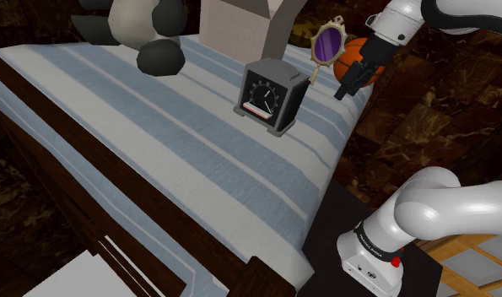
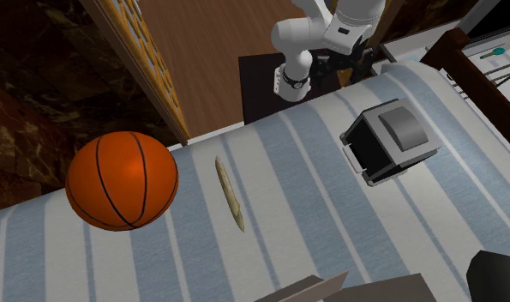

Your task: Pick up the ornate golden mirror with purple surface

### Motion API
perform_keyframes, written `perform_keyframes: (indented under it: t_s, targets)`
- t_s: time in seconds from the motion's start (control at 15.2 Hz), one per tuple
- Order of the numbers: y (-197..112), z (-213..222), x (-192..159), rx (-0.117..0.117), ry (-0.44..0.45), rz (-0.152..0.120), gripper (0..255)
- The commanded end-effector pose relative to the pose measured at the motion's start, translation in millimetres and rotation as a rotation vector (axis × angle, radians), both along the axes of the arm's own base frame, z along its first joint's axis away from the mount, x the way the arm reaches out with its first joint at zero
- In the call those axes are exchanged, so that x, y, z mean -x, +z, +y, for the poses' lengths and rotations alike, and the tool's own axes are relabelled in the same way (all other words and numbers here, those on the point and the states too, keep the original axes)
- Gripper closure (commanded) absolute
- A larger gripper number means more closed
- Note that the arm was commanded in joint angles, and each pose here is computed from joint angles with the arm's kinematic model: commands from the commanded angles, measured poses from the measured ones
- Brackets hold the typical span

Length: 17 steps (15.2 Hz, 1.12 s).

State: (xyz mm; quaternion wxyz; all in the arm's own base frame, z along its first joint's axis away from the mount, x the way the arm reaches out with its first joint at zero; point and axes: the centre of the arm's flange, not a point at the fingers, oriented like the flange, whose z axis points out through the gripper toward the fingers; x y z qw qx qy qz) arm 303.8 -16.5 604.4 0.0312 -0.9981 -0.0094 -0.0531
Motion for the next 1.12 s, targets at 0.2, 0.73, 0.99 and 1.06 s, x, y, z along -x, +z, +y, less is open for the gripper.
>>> perform_keyframes:
  t_s: [0.2,0.73,0.99,1.06]
  targets:
    - [2,-36,-12,0.004,0.031,-0.032,0]
    - [10,-130,-48,0.013,0.114,-0.117,0]
    - [16,-176,-69,0.018,0.156,-0.159,0]
    - [18,-187,-74,0.019,0.166,-0.170,0]
